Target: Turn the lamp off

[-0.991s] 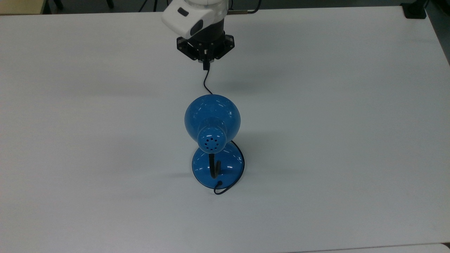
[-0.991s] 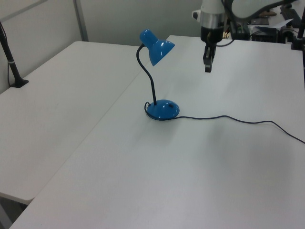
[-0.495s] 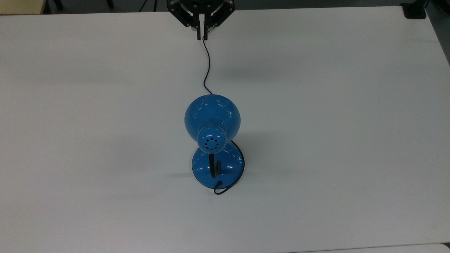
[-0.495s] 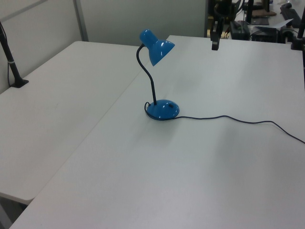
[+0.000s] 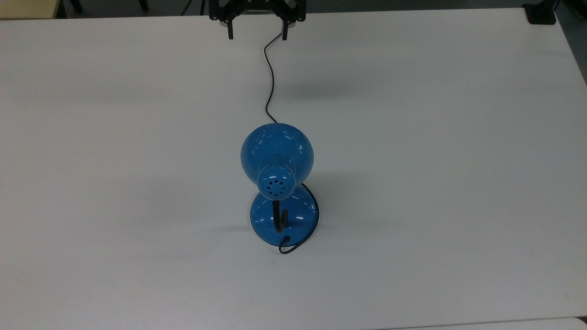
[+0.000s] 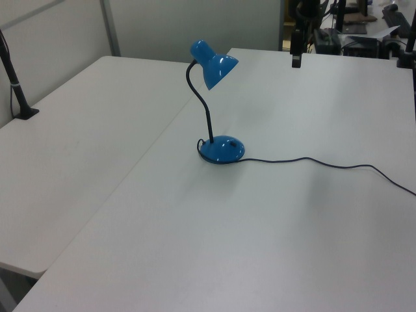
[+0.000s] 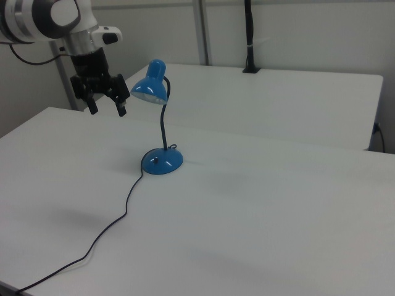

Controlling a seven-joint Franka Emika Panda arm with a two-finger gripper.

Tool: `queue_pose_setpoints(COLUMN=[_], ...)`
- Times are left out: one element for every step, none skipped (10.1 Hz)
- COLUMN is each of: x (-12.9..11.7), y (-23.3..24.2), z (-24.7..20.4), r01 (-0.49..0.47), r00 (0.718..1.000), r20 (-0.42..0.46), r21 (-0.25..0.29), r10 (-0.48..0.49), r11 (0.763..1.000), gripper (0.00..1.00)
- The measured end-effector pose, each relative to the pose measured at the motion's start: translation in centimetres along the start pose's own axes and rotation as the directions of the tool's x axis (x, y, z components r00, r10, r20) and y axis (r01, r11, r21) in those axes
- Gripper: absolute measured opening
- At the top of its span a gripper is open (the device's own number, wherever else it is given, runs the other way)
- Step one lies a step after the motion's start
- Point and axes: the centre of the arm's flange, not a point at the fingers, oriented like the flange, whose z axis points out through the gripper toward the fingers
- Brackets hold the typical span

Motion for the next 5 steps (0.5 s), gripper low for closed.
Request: queue_pose_setpoints(x=[-0.24, -0.43, -0.56, -0.63, -0.63], y=[0.02, 0.06, 0.08, 0.09, 0.12], z=[-0.42, -0.79, -1.07, -1.2, -1.21], r01=[-0.001, -0.002, -0.003, -0.004, -0.006], r00=[1.0, 1.0, 1.0, 1.0, 1.0], r20=[-0.004, -0.009, -0.014, -0.016, -0.016], r21=[-0.001, -0.001, -0.001, -0.001, -0.001], r10=[0.001, 0.002, 0.003, 0.004, 0.006], r11=[1.0, 1.0, 1.0, 1.0, 1.0], gripper=[1.0, 1.0, 1.0, 1.0, 1.0])
